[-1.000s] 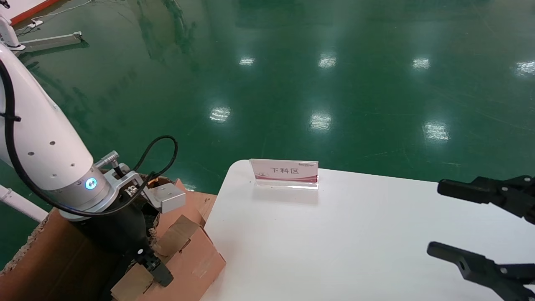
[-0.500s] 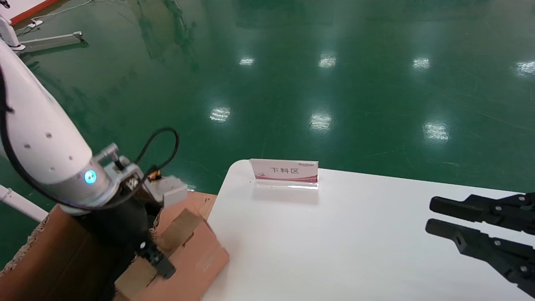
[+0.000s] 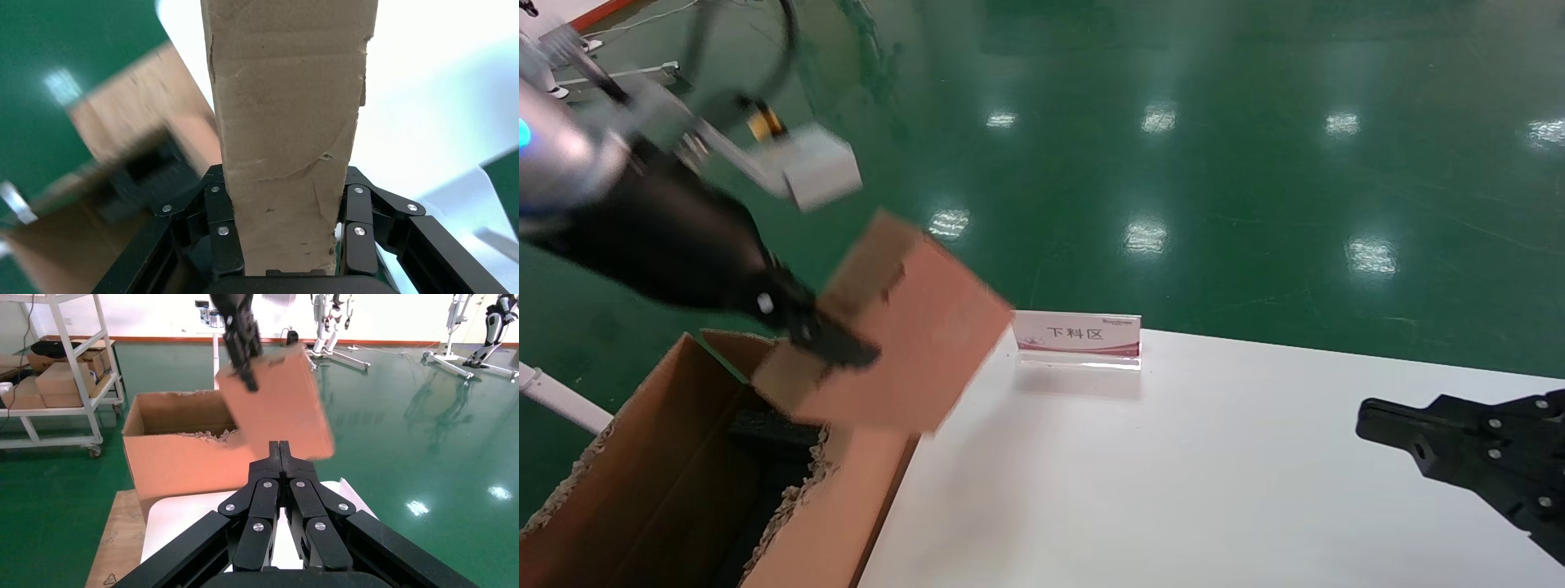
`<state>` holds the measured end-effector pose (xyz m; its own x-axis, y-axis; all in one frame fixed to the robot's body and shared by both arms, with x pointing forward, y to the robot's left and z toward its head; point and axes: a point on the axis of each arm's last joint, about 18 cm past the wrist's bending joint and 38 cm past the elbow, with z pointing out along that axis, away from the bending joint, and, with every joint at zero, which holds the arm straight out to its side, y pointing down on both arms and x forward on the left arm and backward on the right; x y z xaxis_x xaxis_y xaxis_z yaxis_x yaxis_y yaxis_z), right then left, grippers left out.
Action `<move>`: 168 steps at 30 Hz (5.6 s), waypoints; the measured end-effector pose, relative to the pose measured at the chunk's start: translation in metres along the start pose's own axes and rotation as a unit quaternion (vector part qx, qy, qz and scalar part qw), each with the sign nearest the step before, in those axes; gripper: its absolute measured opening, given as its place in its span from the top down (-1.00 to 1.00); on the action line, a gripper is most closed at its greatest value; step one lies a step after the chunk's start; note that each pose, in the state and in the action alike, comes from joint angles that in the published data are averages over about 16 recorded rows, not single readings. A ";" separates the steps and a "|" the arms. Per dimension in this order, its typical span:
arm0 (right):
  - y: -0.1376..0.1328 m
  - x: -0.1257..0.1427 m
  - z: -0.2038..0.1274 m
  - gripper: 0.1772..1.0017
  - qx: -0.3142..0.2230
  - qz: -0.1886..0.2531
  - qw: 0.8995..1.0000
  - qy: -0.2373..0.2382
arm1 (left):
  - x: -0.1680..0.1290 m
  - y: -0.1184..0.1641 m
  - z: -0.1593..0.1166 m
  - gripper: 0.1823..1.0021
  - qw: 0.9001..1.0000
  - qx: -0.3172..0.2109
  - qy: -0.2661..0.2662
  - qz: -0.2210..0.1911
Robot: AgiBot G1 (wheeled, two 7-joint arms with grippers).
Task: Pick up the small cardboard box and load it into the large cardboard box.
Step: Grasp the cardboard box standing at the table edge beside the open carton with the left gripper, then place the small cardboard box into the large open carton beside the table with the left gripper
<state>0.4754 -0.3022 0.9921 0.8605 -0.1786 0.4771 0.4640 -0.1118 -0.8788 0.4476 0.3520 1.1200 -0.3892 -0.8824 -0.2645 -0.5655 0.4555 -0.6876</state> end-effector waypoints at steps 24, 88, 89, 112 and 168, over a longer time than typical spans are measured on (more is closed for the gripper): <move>0.000 0.000 0.000 0.90 0.000 0.000 1.000 0.000 | -0.022 0.030 -0.037 0.50 0.997 -0.007 -0.046 -0.070; 0.000 0.000 0.000 -0.98 0.000 0.000 1.000 0.000 | -0.124 0.224 -0.020 0.51 0.941 -0.190 0.022 -0.278; 0.000 0.000 0.000 -0.98 0.000 0.000 1.000 0.000 | -0.124 0.227 -0.018 0.51 0.941 -0.189 0.024 -0.279; 0.000 0.000 0.000 -0.98 0.000 0.000 1.000 0.000 | -0.132 0.256 0.023 0.51 0.941 -0.197 0.028 -0.274; 0.000 0.000 0.000 -0.98 0.000 0.000 1.000 0.000 | -0.178 0.237 0.064 0.65 0.942 -0.221 -0.060 -0.245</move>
<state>0.4754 -0.3022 0.9921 0.8605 -0.1786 0.4771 0.4640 -0.1117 -0.8788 0.4291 0.6096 0.9608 0.0681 -0.9943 -0.0817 -0.9140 -0.0294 -0.4046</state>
